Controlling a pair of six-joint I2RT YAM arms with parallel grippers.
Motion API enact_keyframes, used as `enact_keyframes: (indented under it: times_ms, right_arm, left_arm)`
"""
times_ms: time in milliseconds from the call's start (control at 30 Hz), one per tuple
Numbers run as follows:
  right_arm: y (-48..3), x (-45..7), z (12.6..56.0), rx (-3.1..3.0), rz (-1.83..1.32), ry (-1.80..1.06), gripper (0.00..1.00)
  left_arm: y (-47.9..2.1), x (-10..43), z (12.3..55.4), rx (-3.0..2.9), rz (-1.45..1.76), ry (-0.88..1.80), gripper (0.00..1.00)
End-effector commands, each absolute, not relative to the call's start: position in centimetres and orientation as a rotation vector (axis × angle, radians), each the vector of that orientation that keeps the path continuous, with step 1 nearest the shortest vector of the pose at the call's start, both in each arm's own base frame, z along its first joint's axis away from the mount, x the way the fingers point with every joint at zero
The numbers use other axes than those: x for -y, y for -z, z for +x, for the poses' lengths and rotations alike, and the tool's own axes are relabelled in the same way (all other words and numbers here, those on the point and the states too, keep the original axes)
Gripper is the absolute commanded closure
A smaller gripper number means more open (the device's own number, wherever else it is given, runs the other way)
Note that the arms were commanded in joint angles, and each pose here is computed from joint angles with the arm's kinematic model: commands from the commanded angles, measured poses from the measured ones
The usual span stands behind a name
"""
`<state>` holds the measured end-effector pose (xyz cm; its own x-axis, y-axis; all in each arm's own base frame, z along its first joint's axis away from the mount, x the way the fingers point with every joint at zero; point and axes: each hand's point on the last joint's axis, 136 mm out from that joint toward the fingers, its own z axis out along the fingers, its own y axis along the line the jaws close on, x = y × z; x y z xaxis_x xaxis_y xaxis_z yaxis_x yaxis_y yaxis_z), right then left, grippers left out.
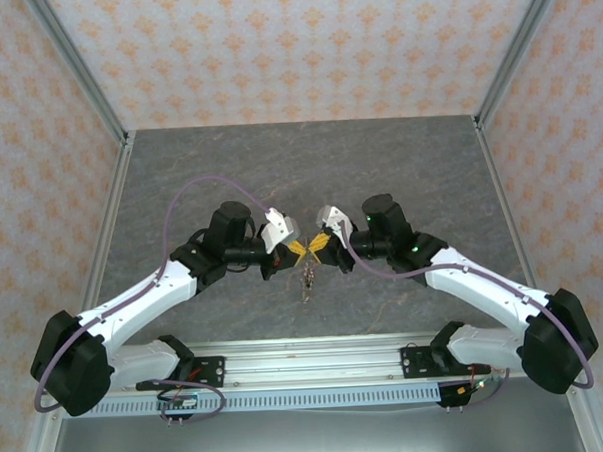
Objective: Put the keys on the keyring
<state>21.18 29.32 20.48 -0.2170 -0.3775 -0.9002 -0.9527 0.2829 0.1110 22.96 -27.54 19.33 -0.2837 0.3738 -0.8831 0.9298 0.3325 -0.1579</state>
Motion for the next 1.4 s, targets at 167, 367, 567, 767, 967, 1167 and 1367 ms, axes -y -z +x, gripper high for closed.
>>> enact_keyframes:
  times_ms: [167, 367, 567, 767, 967, 1167, 1367]
  right_arm:
    - [-21.0, -29.8, 20.2, -1.686, -1.311, -0.943, 0.87]
    - [-20.7, -29.7, 19.5, -1.658, -1.333, -0.963, 0.87]
    - [-21.5, -30.1, 19.5, -1.622, -1.325, -0.994, 0.93]
    - [-20.6, -29.6, 19.0, -1.636, -1.339, -0.980, 0.87]
    - [-20.0, -29.2, 18.9, -1.657, -1.375, -0.937, 0.82]
    - [-20.1, -28.9, 19.5, -1.667, -1.366, -0.901, 0.81]
    - [-21.6, -28.3, 19.2, -1.633, -1.362, -0.941, 0.79]
  left_arm:
    - [-22.1, 28.5, 22.7, -1.713, 1.185, 0.942, 1.00]
    - [-22.1, 28.4, 22.6, -1.713, 1.183, 0.935, 1.00]
    - [-22.3, 28.5, 22.3, -1.702, 1.199, 0.952, 1.00]
    - [-22.8, 28.4, 22.0, -1.688, 1.199, 0.950, 1.00]
    - [-22.8, 28.2, 21.6, -1.686, 1.221, 0.932, 1.00]
    - [-22.2, 28.2, 21.3, -1.696, 1.266, 0.908, 1.00]
    - [-21.6, 28.2, 21.6, -1.712, 1.272, 0.882, 1.00]
